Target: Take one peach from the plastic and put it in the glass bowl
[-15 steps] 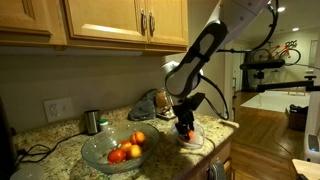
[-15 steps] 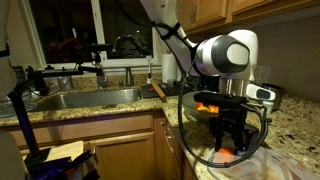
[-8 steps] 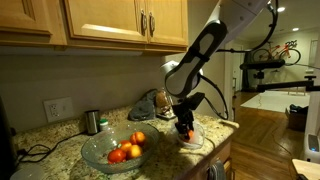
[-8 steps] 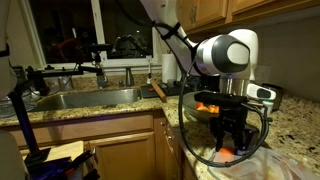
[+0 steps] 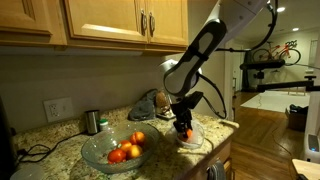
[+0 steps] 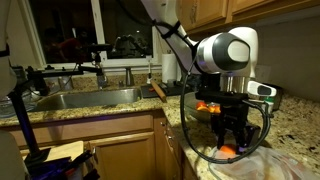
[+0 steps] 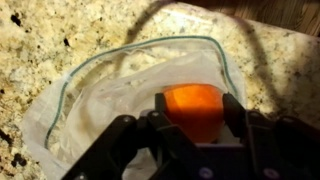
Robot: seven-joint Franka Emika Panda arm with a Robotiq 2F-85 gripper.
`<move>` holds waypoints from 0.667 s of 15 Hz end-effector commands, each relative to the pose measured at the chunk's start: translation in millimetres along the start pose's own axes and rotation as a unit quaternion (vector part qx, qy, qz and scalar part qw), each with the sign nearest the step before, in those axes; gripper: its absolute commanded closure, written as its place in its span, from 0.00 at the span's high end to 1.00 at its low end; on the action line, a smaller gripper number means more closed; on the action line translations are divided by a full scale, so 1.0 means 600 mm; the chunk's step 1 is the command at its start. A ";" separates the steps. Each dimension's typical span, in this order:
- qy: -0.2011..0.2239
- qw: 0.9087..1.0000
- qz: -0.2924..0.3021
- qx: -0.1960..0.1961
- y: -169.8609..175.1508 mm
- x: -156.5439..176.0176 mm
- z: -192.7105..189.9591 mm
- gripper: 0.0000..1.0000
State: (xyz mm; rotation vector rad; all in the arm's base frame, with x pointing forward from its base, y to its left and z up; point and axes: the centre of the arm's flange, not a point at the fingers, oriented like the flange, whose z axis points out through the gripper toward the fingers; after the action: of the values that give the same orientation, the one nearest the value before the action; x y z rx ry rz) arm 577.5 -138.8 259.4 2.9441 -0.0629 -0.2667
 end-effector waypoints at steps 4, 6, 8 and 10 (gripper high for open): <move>0.017 1.000 -0.009 -0.010 -0.003 -0.007 -0.034 0.34; 0.022 1.000 -0.012 -0.012 -0.007 -0.007 -0.041 0.34; 0.030 0.999 -0.014 -0.015 -0.010 -0.011 -0.053 0.34; 0.037 0.999 -0.017 -0.018 -0.012 -0.014 -0.064 0.34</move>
State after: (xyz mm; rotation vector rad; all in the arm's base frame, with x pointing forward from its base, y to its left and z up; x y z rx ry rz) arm 585.7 -128.8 274.9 2.9352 -0.0270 -0.2146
